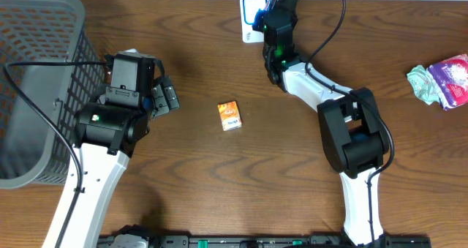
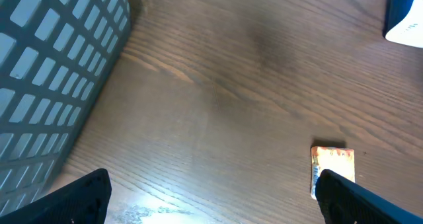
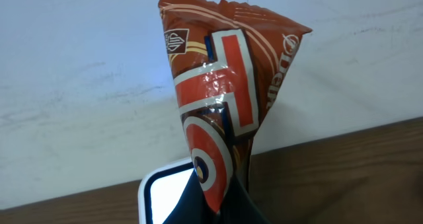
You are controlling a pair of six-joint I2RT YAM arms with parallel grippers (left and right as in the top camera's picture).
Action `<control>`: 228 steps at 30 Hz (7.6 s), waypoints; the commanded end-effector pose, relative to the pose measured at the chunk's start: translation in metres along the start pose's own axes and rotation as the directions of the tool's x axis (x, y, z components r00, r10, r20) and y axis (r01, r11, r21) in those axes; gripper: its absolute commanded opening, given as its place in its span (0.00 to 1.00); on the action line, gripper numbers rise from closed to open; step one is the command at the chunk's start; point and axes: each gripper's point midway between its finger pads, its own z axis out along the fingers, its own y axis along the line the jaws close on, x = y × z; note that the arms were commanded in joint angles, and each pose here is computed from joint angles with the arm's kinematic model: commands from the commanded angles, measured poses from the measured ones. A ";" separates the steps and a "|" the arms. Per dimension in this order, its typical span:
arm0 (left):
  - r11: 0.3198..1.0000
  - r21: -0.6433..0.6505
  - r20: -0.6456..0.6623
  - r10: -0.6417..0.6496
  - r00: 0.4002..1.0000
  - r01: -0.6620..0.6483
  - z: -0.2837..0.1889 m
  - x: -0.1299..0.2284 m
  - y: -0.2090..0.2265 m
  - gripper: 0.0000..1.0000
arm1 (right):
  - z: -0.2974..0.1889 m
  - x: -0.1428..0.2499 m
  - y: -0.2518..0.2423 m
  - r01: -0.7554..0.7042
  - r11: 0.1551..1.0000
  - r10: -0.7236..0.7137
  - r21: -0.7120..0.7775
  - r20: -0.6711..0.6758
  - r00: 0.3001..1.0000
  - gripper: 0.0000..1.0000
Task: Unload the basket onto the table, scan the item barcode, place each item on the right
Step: 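Hold the TOP bar up to the scanner window, then carry the TOP bar to the right table edge and release it, then move the right gripper down to the small orange packet, then close the right gripper on the orange packet, then lift the orange packet and rotate it toward the scanner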
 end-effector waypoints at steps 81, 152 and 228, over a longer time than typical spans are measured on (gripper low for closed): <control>1.000 -0.014 0.020 -0.014 1.000 0.014 -0.004 -0.004 0.004 0.98 | -0.166 0.034 -0.049 -0.138 0.916 -0.230 -0.376 -0.775 0.588 0.99; 1.000 -0.014 0.020 -0.014 1.000 0.014 -0.004 -0.004 0.004 0.98 | -0.247 0.215 -0.003 -0.406 0.906 -0.055 -0.120 -0.984 0.168 0.01; 1.000 -0.014 0.020 -0.014 1.000 0.014 -0.004 -0.004 0.004 0.98 | -0.291 0.140 0.058 -0.909 0.296 -0.369 -0.295 -0.913 0.176 0.01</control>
